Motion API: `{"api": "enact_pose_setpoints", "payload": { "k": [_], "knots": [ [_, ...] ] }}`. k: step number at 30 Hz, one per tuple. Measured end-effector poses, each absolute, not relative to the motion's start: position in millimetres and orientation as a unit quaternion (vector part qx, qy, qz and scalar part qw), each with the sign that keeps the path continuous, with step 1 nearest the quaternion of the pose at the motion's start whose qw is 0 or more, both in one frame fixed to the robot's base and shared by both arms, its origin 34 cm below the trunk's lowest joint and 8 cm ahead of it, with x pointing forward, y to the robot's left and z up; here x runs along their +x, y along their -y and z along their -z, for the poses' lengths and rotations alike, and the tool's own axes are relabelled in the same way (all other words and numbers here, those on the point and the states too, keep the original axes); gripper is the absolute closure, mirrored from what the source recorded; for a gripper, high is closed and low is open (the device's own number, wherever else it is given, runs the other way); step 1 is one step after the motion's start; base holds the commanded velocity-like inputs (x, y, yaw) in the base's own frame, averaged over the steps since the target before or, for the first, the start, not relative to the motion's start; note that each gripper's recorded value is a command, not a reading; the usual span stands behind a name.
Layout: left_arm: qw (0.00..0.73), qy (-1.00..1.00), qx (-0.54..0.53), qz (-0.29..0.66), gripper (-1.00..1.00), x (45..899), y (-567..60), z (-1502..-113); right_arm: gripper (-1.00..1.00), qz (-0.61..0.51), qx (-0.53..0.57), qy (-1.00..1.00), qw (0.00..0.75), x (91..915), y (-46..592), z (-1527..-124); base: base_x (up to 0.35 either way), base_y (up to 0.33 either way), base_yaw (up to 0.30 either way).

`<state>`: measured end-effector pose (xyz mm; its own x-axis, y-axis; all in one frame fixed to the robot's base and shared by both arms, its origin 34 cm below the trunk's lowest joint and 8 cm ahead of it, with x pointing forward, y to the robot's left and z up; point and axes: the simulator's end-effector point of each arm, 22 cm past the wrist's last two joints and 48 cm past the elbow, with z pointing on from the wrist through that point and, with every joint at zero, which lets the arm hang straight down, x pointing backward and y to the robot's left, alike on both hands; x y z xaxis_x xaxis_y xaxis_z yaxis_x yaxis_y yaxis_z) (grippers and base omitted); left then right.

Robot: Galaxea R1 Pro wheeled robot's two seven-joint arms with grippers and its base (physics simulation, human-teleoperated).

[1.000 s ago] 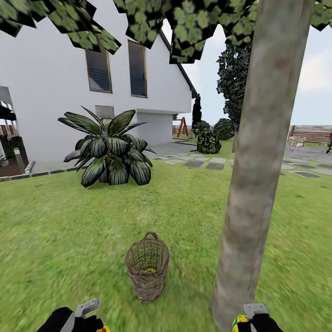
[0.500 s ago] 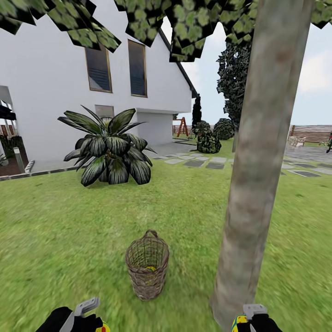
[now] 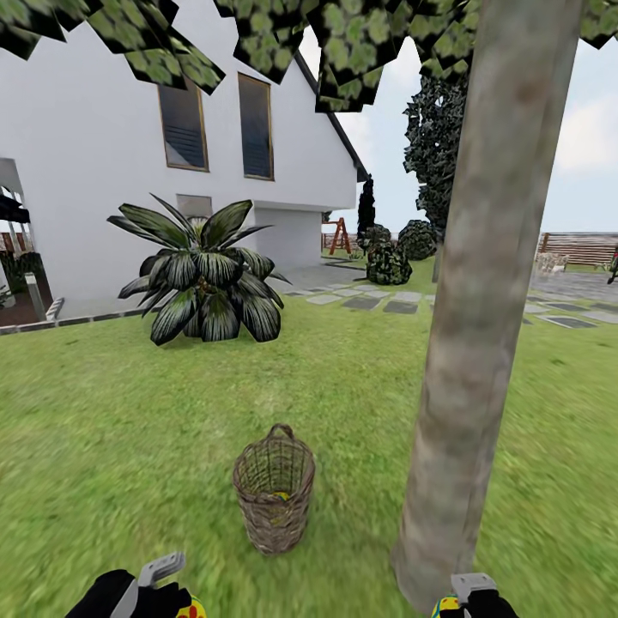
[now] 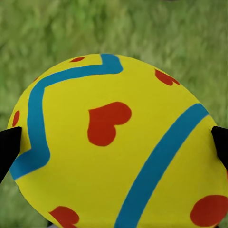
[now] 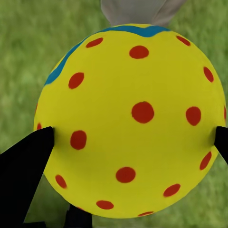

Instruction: Take the three Easter eggs out of the wicker basket on the lawn in the garden, then place them on the lawn next to a single tree (choose any tree) so that all three eggs are next to the same tree and none are left in the basket.

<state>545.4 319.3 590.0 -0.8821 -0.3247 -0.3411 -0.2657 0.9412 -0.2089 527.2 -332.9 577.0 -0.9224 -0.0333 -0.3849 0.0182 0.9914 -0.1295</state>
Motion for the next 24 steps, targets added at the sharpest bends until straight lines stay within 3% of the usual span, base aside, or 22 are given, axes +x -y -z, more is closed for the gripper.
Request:
{"api": "enact_pose_setpoints", "payload": {
  "k": [24],
  "knots": [
    [0.187,-0.967,-0.152,0.079,1.00,541,-317,-546,1.00,0.066,-0.001,-0.978,0.196,524,335,-534,0.000,0.000,0.000]
  ]
}}
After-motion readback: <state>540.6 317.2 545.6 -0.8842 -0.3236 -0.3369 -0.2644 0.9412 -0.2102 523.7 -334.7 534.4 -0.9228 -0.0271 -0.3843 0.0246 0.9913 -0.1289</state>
